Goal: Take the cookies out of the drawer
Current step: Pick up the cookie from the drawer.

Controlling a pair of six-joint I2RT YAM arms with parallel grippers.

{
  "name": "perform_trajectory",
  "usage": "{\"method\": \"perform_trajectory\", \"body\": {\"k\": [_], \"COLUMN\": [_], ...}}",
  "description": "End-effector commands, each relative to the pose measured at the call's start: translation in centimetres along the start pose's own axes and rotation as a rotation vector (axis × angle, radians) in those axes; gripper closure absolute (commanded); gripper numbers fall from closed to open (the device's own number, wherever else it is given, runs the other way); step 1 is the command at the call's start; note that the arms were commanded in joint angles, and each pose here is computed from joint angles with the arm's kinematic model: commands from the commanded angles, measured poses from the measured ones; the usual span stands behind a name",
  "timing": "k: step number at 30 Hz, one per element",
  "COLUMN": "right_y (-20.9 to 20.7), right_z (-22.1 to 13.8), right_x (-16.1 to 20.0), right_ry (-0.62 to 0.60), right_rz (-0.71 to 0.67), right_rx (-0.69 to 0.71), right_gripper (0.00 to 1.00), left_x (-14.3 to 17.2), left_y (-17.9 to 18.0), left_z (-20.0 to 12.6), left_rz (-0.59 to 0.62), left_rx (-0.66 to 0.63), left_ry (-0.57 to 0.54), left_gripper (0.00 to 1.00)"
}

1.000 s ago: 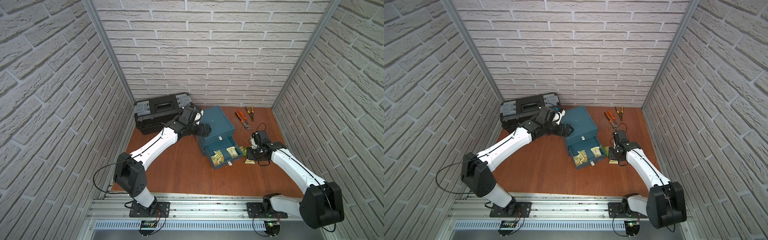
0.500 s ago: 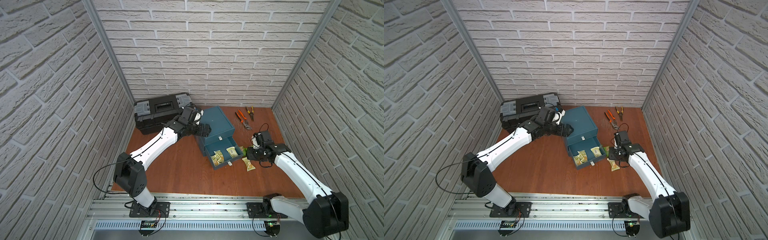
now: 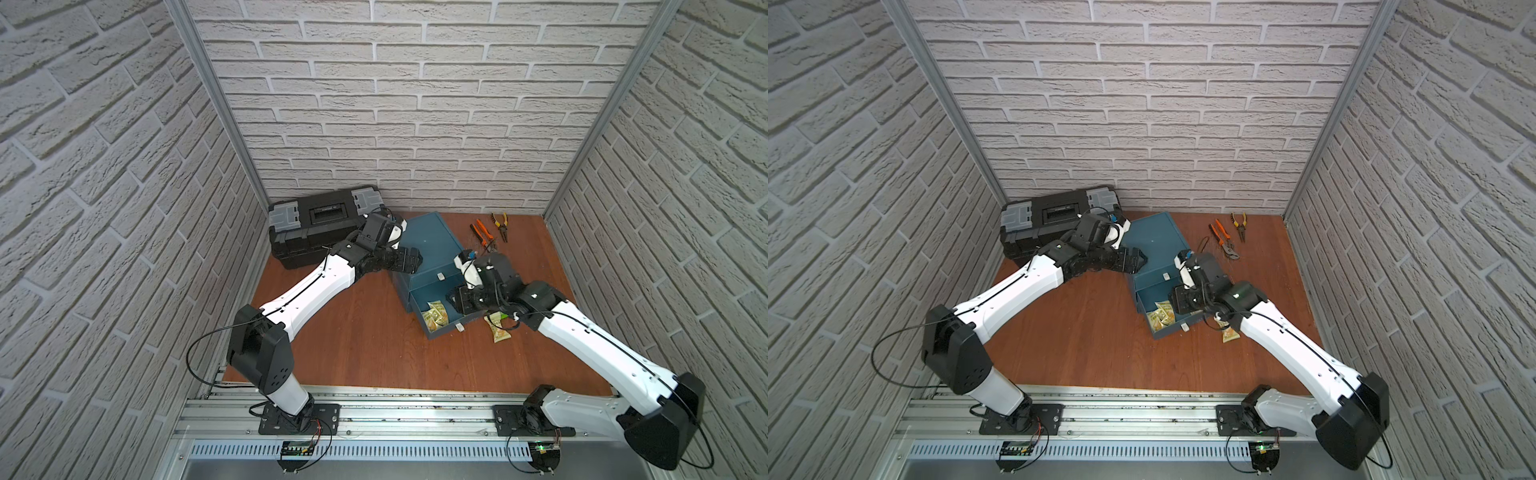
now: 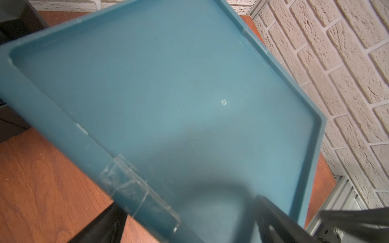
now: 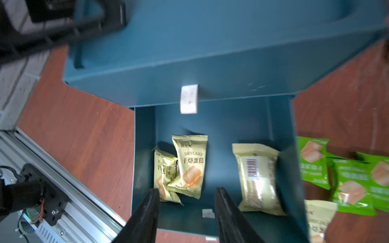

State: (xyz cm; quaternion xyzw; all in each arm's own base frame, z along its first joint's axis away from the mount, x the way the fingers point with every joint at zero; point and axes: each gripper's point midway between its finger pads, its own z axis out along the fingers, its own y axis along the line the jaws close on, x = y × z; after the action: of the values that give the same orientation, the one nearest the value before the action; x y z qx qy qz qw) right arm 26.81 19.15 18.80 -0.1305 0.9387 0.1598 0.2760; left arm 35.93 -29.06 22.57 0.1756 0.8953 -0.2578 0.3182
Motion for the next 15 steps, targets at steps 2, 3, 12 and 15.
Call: {"method": "perform_trajectory", "body": {"k": [2, 3, 12, 15], "right_y": [1.3, 1.3, 0.6, 0.7], "right_z": [2.0, 2.7, 6.5, 7.3], "right_x": [0.0, 0.5, 3.1, 3.6], "right_ry": [-0.017, -0.001, 0.055, 0.064], "right_rz": [-0.054, -0.067, -0.106, -0.106], "right_rx": [0.018, 0.034, 0.083, 0.078], "right_gripper": [0.51, 0.51, 0.52, 0.53], "left_x": [2.5, 2.5, 2.3, 2.3], "left_y": [1.1, 1.2, 1.1, 1.2], "left_z": [1.4, 1.4, 1.1, 1.0], "left_rz": [0.007, 0.008, 0.015, 0.012], "left_rx": [-0.028, -0.029, -0.024, -0.028], "left_ry": [0.081, 0.081, 0.075, 0.073], "left_gripper": [0.02, 0.02, 0.02, 0.02]}}
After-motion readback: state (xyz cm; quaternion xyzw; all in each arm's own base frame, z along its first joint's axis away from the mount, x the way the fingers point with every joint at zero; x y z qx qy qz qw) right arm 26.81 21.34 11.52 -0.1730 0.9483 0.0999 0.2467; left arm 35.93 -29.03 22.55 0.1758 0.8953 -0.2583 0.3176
